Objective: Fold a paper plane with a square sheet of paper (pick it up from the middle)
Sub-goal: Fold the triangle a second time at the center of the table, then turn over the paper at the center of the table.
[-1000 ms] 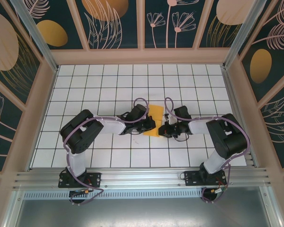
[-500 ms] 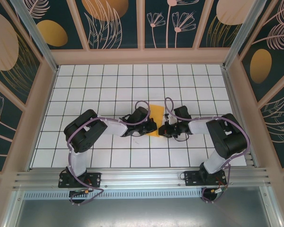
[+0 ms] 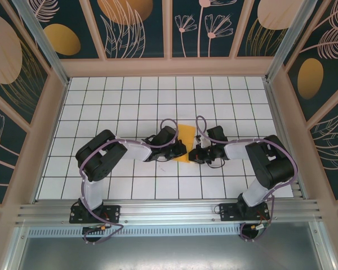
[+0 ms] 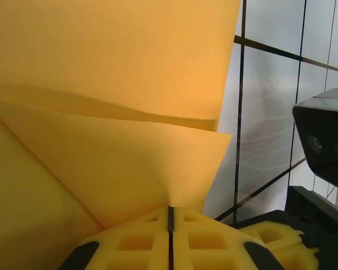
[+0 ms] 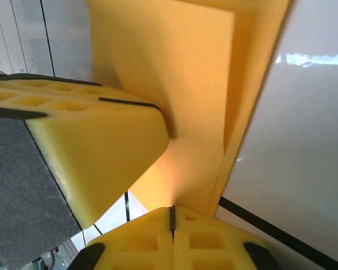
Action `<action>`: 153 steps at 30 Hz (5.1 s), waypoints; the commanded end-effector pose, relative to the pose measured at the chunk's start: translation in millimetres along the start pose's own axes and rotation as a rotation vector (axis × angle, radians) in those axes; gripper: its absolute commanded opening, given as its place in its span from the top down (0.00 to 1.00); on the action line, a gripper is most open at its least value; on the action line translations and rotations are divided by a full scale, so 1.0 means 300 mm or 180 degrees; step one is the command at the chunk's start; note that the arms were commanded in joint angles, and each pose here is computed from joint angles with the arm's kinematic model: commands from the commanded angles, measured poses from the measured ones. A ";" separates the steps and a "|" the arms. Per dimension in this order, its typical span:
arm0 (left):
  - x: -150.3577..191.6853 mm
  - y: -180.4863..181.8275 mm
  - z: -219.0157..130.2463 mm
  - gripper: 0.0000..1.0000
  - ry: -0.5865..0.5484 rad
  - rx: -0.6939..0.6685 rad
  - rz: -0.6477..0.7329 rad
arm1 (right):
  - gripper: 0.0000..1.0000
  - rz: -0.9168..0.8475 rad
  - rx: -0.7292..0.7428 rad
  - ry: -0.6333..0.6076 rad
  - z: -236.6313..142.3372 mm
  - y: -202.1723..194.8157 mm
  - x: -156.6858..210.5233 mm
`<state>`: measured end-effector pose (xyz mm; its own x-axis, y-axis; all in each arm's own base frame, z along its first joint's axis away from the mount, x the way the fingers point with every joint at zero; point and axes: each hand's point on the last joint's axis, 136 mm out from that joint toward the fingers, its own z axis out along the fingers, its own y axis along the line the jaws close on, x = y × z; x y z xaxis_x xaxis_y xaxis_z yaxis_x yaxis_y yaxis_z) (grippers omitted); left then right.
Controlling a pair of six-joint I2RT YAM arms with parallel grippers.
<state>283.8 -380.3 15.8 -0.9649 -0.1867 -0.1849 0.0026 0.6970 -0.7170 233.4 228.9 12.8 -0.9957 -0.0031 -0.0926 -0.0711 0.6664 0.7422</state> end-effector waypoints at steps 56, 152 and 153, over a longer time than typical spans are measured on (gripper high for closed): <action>-0.277 0.181 -0.072 0.87 -0.0608 -0.0549 -0.0071 | 1.00 0.0198 0.0602 0.0123 0.023 -0.165 0.072; -0.084 0.049 -0.014 0.90 0.0066 -0.0148 0.0164 | 0.56 -0.0200 -0.0147 -0.0445 -0.055 0.052 -0.248; -0.083 0.049 -0.015 0.90 0.0063 -0.0146 0.0164 | 0.56 -0.0206 -0.0160 -0.0433 -0.054 0.053 -0.243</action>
<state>305.7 -361.7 16.8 -0.9684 -0.1266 -0.2150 0.0554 0.7311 -0.6800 319.2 219.6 34.2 -0.9665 0.1002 -0.2365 -0.1090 0.6739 0.7307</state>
